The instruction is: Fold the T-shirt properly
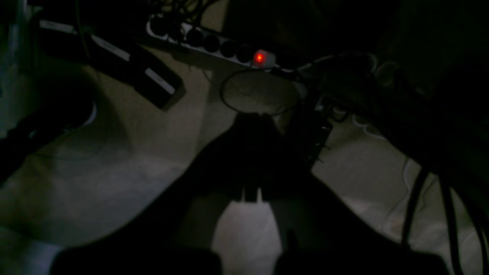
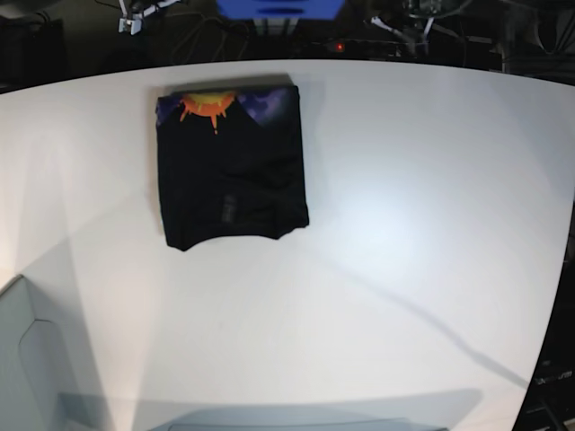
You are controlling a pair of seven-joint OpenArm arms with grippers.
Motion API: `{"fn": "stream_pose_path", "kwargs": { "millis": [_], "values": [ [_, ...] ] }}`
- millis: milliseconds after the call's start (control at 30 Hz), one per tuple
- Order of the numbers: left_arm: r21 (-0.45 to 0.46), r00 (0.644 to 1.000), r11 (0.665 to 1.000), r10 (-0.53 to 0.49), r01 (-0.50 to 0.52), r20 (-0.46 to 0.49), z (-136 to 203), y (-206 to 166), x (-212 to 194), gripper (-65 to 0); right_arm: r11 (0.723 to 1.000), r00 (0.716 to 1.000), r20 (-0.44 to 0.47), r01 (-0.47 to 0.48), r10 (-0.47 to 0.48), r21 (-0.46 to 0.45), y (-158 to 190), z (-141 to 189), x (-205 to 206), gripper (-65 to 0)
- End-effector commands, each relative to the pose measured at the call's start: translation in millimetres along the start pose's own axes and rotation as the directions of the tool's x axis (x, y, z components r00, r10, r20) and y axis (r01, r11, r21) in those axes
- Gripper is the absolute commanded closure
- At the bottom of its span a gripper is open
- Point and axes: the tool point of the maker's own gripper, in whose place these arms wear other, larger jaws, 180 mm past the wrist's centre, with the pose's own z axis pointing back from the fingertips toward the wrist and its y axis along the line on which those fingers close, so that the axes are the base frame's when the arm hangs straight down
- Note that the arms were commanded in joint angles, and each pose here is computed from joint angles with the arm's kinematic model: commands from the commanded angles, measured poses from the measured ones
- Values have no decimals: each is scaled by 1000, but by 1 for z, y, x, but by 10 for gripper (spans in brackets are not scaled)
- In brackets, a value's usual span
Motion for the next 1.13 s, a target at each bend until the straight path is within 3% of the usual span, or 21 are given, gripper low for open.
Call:
{"fn": "stream_pose_path", "kwargs": {
  "millis": [0, 167, 333, 600, 733, 867, 1100],
  "values": [
    [26, 1000, 1000, -16, 16, -5, 0, 8, 0, 0, 999, 999, 7, -33, 33, -31, -9, 0, 0, 0],
    [-10, 998, 998, -56, 56, -42, -10, -20, 2, 0, 966, 977, -3, -211, 213, -152, -17, -7, 3, 0],
    [-23, 993, 995, -94, 93, -76, -12, -29, 0, 0, 933, 948, -19, -315, 317, -174, -6, -11, 4, 0],
    [-6, 988, 993, -121, 121, -96, -14, -13, 16, 0, 917, 949, -63, -316, 310, -243, -6, -14, 4, 0],
    [-29, 975, 978, -207, 206, -78, -18, -21, 34, 0, 934, 957, -81, -291, 280, -208, 23, -24, 4, 0],
    [-35, 970, 973, -229, 227, -80, -18, -23, 33, 0, 945, 957, -100, -287, 274, -158, 53, -27, -8, 0],
    [-45, 969, 972, -234, 231, -79, -19, -29, 32, 0, 931, 932, -131, -352, 338, -98, 78, -35, -3, 0]
  ]
}}
